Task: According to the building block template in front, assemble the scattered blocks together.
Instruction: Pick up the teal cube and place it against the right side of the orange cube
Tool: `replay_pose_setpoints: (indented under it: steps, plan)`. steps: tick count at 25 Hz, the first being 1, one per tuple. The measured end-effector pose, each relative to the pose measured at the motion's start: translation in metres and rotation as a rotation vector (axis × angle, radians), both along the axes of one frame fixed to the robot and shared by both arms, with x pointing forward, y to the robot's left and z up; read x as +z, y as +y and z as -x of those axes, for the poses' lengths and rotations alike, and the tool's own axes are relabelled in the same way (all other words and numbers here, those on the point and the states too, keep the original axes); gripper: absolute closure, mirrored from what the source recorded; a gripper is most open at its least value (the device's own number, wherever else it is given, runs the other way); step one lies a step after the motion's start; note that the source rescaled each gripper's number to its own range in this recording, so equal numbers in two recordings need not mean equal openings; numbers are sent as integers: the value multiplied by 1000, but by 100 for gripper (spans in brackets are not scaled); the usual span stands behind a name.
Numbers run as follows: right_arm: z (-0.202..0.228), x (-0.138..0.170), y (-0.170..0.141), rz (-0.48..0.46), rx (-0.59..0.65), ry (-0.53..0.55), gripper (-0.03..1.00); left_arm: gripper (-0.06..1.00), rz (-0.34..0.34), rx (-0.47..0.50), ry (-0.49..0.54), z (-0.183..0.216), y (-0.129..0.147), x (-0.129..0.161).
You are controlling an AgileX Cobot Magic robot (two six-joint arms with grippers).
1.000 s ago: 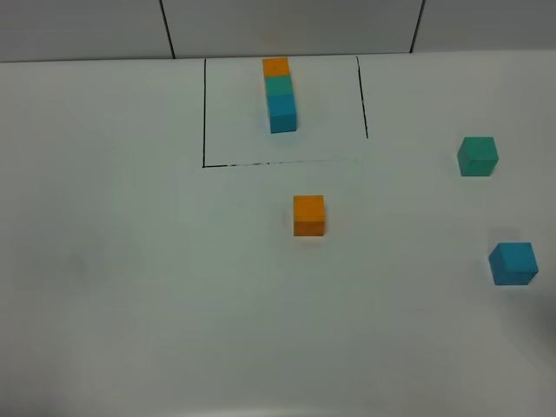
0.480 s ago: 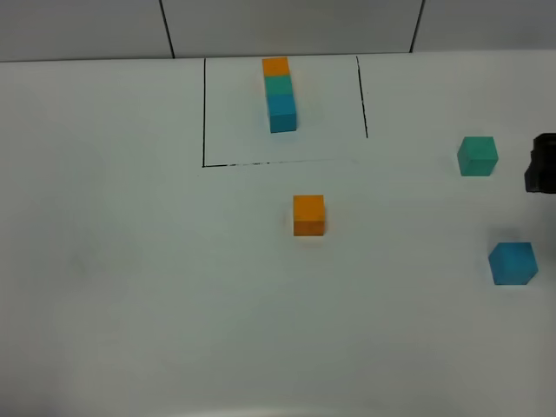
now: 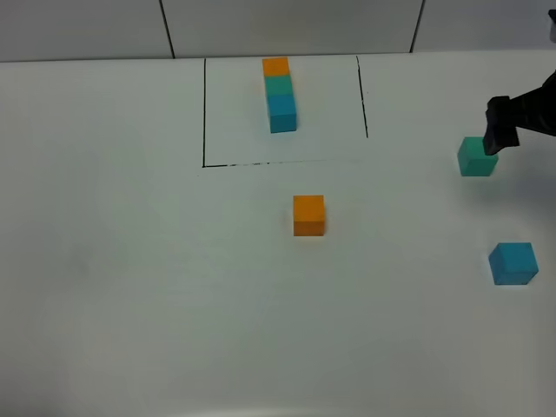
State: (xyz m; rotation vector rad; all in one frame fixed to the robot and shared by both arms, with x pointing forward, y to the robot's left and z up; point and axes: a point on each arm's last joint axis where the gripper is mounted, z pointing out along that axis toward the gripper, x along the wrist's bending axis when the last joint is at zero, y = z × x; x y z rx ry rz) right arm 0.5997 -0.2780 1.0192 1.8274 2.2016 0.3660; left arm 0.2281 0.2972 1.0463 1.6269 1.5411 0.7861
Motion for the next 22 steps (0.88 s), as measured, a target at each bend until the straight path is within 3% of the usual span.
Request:
replay_pose_setpoints:
  steps: [10, 22]
  plan:
    - [-38, -44, 3, 8, 30, 82, 0, 21, 0, 0, 0, 0, 0, 0]
    - [-72, -65, 7, -11, 57, 59, 0, 21, 1, 0, 0, 0, 0, 0]
